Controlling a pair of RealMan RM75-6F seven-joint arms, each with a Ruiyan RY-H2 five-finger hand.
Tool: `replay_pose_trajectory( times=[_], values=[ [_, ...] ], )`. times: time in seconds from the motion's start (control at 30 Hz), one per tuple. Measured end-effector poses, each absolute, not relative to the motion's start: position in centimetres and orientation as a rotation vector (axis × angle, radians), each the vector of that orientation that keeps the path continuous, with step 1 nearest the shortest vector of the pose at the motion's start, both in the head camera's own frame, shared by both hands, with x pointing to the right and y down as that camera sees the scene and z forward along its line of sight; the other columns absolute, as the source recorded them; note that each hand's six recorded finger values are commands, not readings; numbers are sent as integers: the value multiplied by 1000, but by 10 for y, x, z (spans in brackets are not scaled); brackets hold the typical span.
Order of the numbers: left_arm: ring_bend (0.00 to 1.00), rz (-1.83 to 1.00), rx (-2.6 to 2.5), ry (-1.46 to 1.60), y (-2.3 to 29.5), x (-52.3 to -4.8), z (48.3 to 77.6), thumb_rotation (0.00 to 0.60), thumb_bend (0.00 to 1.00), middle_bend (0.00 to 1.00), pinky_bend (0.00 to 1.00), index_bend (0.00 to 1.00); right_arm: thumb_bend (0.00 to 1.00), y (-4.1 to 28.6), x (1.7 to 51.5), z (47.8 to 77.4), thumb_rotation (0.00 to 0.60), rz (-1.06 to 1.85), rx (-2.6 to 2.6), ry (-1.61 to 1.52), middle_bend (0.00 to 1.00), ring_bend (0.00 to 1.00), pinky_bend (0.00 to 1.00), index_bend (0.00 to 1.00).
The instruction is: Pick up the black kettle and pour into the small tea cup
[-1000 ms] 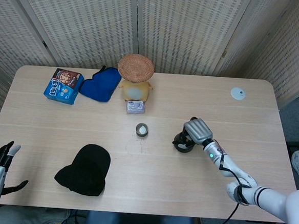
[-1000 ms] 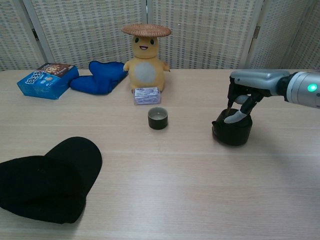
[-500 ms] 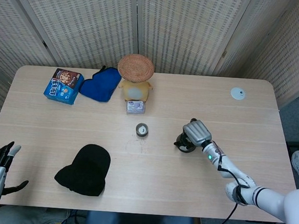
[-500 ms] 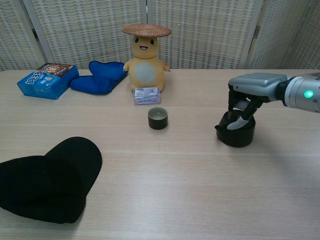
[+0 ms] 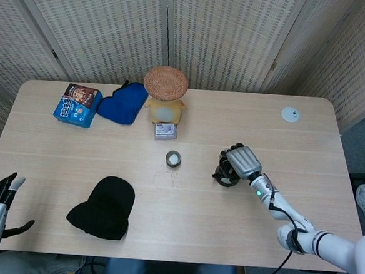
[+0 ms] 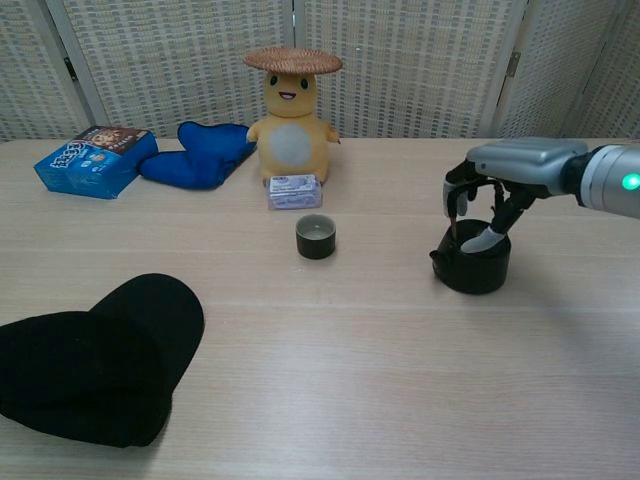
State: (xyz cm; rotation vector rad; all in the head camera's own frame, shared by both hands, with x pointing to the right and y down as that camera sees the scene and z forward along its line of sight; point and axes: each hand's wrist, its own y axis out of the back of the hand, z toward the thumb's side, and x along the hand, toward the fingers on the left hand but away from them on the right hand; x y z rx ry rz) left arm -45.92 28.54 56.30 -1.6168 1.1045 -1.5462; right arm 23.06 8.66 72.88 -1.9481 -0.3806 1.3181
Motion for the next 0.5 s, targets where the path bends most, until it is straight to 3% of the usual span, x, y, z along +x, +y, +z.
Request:
replay_pose_trajectory(
  times=[0.13, 0.5],
  values=[
    [45, -1541, -1617, 1102, 283, -459, 563, 600, 94, 0, 0, 89, 0, 84, 235, 719, 447, 1308, -1943, -429, 116, 74, 102, 92],
    [45, -1511, -1637, 1093, 274, -453, 566, 600, 94, 0, 0, 89, 0, 83, 277, 680, 461, 1287, -1816, -663, 122, 58, 90, 92]
  ],
)
